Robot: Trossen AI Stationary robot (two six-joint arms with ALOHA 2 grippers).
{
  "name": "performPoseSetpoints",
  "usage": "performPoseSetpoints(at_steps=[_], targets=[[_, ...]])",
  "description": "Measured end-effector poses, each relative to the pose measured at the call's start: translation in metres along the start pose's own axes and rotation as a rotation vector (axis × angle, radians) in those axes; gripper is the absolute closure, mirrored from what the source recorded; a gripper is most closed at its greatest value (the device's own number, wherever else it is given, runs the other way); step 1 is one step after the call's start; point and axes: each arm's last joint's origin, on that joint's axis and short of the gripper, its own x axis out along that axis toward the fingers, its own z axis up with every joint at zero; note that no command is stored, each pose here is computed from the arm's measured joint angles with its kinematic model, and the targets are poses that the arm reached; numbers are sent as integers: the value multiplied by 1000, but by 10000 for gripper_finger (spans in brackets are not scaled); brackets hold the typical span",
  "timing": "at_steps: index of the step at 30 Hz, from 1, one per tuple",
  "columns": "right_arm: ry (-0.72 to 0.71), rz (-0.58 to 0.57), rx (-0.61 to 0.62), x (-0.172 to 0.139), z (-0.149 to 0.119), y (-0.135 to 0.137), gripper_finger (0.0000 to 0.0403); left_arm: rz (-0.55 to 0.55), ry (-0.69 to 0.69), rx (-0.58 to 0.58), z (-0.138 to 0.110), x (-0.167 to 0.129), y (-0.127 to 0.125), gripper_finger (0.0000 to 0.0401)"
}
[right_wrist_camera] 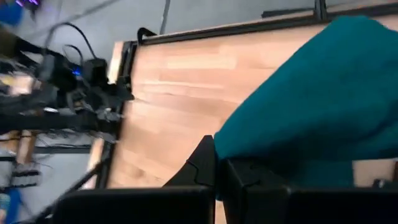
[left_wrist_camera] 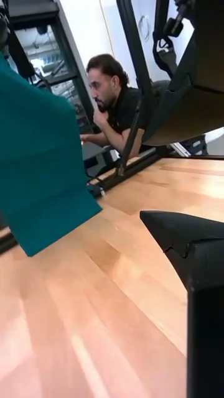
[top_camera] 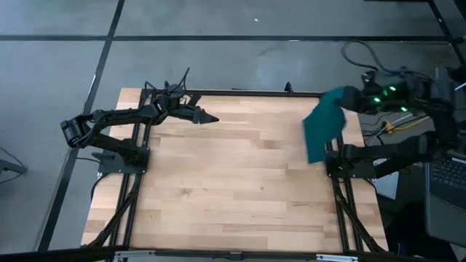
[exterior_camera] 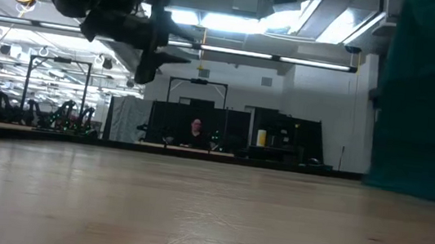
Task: Fold microfiber towels
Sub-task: Fold the dark green napkin
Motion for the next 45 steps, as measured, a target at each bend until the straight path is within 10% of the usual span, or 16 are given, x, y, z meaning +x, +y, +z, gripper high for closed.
performPoseSetpoints(at_steps=[7,24,30,45], targets=[[155,-137,-162,70,14,37,400,-31,-15,34,10,1,-11,221],[541,362,-267,400,11,94,400,-95,-51,90,14,-13,-32,221],[524,529,-274,460,-6,113,395,-111,-103,87,19,-28,-40,221],[604,640,-261,478,-4,125,89,-141,-132,91,28,-48,-44,221]])
